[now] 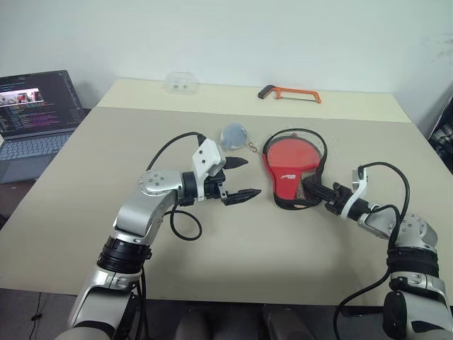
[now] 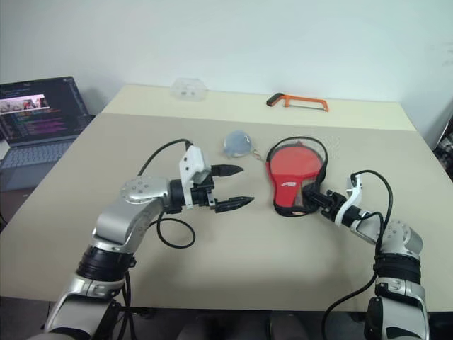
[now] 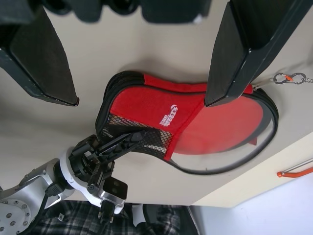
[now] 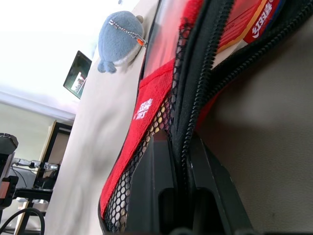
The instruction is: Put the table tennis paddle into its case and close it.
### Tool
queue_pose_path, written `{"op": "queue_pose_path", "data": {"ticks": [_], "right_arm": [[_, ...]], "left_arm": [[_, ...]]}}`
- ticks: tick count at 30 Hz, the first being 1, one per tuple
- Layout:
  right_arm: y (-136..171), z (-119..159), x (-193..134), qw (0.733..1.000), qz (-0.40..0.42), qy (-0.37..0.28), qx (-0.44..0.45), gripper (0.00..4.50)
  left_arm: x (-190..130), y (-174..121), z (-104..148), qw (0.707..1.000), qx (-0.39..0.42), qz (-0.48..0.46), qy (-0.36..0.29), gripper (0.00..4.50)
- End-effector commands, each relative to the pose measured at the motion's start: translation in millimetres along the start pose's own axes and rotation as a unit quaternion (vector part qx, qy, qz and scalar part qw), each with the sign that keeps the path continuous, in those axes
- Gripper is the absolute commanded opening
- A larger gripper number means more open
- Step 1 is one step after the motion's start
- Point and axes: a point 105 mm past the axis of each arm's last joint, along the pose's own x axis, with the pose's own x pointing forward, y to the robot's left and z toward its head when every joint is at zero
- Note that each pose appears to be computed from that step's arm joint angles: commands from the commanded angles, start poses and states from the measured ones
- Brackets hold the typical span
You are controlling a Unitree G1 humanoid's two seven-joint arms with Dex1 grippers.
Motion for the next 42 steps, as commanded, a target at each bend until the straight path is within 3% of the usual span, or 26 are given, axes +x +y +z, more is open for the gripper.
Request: {"op": "queue_pose_path", "data": {"ticks": [1, 9, 14, 17, 34, 42], "right_arm": [[-7.6, -21.9, 3.8, 0.999, -0.008, 0.035, 0.016, 0.02], [6.1, -53.6, -0.6, 0.995, 0.019, 0.100, 0.015, 0.02], [29.1, -103.9, -18.7, 0.977, 0.056, 0.205, -0.003, 0.02], [39.0, -120.5, -32.3, 0.969, 0.069, 0.237, -0.006, 0.02], [76.4, -176.3, -67.4, 0.956, 0.094, 0.276, 0.019, 0.02], [83.8, -181.3, -70.3, 0.963, 0.089, 0.251, 0.033, 0.02]], "left_arm": [[0.8, -4.5, 10.8, 1.000, 0.021, -0.006, -0.010, 4.50], [0.7, -5.0, 9.8, 1.000, 0.021, -0.009, -0.007, 4.50], [-0.7, -6.3, 8.1, 1.000, 0.020, -0.011, -0.001, 4.50], [-2.0, -6.4, 7.1, 1.000, 0.021, -0.011, 0.003, 4.50], [-9.0, -6.9, 3.5, 1.000, 0.022, -0.012, 0.017, 4.50], [-9.4, -7.8, 2.7, 0.999, 0.024, -0.016, 0.021, 4.50]]}}
